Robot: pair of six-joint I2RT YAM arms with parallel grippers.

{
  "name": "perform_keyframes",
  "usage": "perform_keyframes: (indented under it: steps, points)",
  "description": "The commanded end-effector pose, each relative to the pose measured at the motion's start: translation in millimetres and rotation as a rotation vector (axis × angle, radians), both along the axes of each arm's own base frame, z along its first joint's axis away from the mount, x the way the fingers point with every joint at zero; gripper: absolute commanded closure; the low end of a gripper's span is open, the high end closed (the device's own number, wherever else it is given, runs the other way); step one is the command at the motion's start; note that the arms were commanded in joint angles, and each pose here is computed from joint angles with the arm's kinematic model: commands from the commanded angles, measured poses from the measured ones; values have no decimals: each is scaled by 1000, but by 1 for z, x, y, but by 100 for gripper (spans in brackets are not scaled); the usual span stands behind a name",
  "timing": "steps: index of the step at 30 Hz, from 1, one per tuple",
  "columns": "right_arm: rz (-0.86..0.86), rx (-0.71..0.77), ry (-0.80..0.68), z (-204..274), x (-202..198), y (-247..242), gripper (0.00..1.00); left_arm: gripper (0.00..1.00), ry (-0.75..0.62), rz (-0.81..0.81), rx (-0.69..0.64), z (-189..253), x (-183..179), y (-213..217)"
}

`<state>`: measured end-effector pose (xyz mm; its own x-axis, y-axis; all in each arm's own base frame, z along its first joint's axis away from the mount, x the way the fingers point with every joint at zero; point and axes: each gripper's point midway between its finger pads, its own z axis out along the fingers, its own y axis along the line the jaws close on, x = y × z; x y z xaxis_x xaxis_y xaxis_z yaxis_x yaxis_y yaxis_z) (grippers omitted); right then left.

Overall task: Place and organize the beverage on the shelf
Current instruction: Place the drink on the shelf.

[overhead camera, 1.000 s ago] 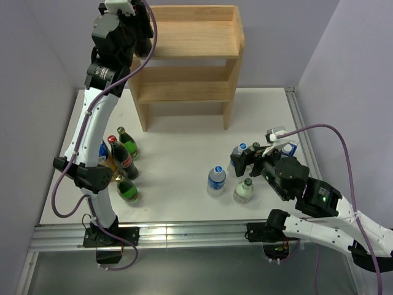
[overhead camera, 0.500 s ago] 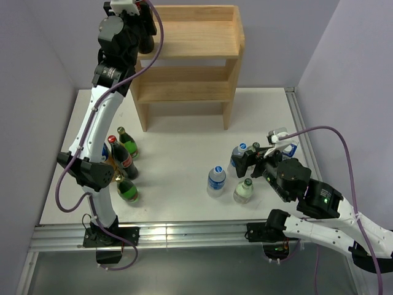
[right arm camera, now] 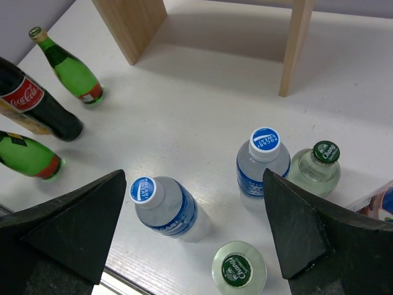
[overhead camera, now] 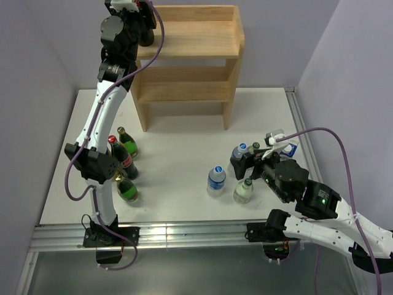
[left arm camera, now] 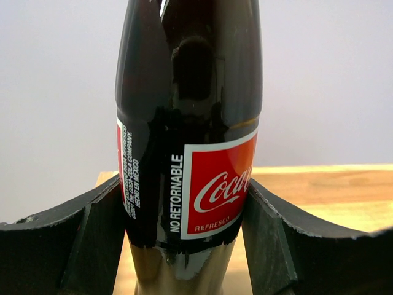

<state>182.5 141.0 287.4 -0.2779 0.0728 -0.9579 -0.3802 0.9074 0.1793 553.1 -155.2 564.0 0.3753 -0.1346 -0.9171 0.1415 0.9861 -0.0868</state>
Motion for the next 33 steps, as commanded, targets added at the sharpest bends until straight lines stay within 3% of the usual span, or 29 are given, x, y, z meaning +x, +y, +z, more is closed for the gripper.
perform_keyframes:
  steps: [1,21,31,33]
  points:
    - [11,45,-26,12,1,5,1,100,-17,0,-8,-12,24,4]
    - [72,67,-22,8,-3,17,1,97,37,21,48,-71,78,14]
    - [75,62,-26,10,-3,18,1,92,50,-17,34,-80,77,9]
    - [75,60,-25,9,-3,18,1,87,42,-16,30,-74,72,10]
